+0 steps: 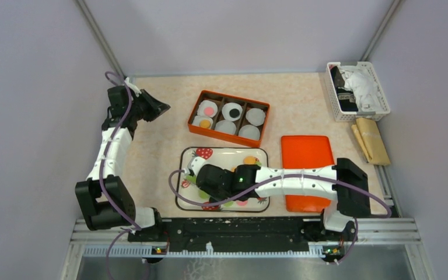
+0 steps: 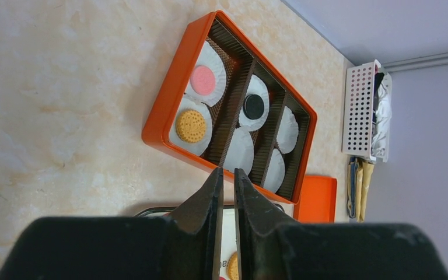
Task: Pack the cookies
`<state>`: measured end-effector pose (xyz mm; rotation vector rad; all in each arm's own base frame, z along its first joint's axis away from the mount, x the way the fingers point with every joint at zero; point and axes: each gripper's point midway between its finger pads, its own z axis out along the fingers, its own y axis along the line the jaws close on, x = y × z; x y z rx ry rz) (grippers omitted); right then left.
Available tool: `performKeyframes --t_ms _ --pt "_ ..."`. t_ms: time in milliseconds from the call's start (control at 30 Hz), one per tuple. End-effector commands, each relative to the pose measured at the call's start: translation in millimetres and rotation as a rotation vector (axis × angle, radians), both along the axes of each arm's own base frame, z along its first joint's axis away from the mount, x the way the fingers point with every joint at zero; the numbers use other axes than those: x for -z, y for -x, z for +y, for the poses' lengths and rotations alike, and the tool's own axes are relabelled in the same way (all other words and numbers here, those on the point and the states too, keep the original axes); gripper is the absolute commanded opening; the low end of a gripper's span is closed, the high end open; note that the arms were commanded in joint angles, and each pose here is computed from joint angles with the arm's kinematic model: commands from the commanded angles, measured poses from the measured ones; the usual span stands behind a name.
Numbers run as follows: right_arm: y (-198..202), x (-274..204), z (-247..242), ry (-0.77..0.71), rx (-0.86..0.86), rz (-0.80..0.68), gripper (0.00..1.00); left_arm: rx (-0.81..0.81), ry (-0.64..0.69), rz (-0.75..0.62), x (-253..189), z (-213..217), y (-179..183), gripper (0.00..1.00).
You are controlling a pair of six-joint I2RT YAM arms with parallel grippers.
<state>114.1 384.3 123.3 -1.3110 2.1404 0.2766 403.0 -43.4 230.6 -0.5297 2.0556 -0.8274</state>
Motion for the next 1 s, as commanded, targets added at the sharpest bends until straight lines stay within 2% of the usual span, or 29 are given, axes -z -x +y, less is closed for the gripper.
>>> performKeyframes --t_ms 0,167,367,533,700,967 --pt "-32.8 -59.6 2.6 -0.099 0.111 -0.173 0.2 0.026 -0.006 -0.093 -26.0 -2.0 2.4 0.17" --pt "-73.6 -93.7 -27.0 -0.118 0.258 -0.276 0.2 0.038 -0.006 -0.103 -29.6 -3.6 2.3 0.17" --pt "-129.8 -109.0 -71.4 -0.142 0.438 -0.321 0.2 0.044 0.005 -0.099 -27.7 -4.5 0.4 0.17" --pt "-170.4 -107.7 -85.5 -0.187 0.531 -0.305 0.21 0.052 0.016 -0.091 -25.1 -6.2 -1.4 0.16" --pt "-187.1 -94.6 -77.2 -0.197 0.528 -0.268 0.2 0.053 0.009 -0.088 -22.5 -5.3 -1.7 0.16" --pt "-200.0 -60.7 -72.6 -0.132 0.533 -0.225 0.21 0.054 0.0 -0.082 -19.0 -4.4 -3.5 0.16"
